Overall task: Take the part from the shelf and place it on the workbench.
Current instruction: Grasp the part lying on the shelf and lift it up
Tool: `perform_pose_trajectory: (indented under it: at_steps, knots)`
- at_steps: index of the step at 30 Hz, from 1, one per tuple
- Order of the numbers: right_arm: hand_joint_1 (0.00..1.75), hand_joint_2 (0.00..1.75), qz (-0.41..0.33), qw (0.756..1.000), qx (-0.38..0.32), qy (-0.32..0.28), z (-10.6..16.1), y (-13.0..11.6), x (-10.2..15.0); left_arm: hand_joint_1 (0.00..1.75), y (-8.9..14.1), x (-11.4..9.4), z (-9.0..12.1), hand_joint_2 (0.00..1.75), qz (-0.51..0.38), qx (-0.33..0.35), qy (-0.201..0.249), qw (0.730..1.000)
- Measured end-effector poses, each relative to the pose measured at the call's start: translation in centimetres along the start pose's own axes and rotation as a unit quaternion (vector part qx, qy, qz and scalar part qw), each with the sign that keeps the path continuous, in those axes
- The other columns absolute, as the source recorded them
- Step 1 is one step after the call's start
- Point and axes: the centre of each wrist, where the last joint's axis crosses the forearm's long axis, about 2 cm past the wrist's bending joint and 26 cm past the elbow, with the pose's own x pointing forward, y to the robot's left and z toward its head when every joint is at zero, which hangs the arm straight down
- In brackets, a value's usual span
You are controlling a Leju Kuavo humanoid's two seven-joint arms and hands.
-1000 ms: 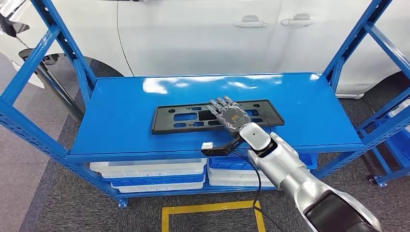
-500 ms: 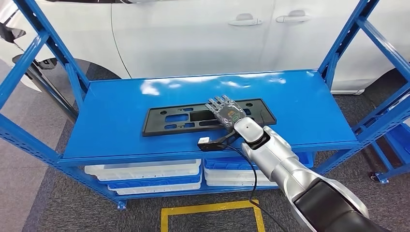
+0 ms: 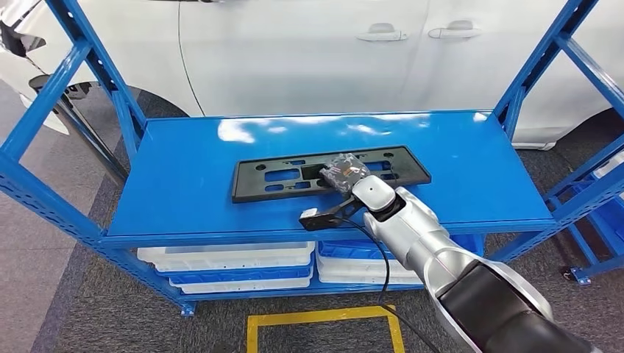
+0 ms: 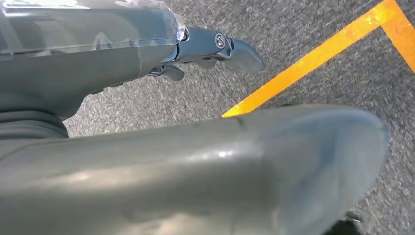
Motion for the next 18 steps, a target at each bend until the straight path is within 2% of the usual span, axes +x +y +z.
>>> perform_pose_trajectory:
  at_steps: [13,18]
  knots:
    - [1.75,1.75,0.003,1.0,-0.003,-0.009,-0.36,-0.63,0.19,0.0,0.06,0.05,-0.01,0.0,0.003,0.002,0.0,1.0]
    - [1.75,1.75,-0.033,0.999,-0.026,-0.014,-0.38,-0.88,0.06,0.0,0.2,0.1,-0.02,0.0,0.003,0.004,-0.001,1.0]
